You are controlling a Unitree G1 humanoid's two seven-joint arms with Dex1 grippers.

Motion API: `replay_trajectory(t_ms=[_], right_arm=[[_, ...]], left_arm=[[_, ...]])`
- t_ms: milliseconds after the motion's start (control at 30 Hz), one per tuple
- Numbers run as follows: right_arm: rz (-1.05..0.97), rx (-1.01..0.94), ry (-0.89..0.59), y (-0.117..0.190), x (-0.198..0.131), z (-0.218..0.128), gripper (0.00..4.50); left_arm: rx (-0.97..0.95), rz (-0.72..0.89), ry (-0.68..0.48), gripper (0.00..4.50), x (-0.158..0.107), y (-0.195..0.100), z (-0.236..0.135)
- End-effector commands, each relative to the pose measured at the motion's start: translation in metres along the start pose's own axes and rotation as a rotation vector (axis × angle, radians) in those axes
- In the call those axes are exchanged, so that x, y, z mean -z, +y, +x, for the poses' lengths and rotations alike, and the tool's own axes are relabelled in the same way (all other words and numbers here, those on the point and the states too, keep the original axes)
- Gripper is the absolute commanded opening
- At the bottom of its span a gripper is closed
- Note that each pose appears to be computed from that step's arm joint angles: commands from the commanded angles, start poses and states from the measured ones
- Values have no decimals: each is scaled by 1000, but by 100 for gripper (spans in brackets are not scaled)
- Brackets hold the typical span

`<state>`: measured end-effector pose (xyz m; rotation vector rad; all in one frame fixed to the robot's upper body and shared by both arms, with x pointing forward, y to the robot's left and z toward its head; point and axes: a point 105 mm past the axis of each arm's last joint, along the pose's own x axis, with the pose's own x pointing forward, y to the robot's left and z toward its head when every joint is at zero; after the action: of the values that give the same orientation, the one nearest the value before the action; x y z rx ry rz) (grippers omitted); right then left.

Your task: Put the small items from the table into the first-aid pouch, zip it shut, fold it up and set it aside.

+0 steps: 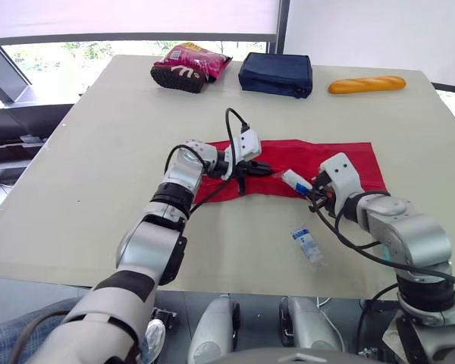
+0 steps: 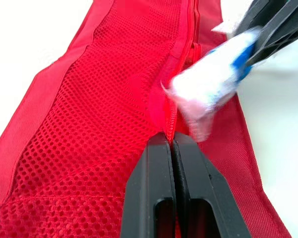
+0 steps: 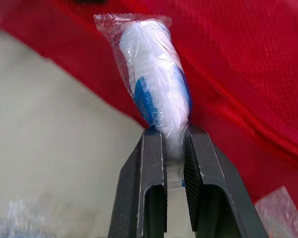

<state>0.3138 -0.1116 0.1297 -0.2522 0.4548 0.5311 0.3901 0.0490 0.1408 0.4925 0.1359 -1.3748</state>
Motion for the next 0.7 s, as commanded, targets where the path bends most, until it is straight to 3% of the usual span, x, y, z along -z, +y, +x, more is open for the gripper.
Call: replay_trajectory(t_ms=[33,267,500,700], right_arm=[[-65,-49,-57,14,-13,-3,2],[-57,-39,-46,15,-10,0,2],[235,78,-124,7,-26,15,2],[385,40,-165,22,-45,29,2]], left_arm=[[-11,24,-55,0,-16,2,2],[-43,16,-65,0,-18,5,3],[50,24,-114,0,-21,-17,13],[63,18,-126,0,-24,-24,20]])
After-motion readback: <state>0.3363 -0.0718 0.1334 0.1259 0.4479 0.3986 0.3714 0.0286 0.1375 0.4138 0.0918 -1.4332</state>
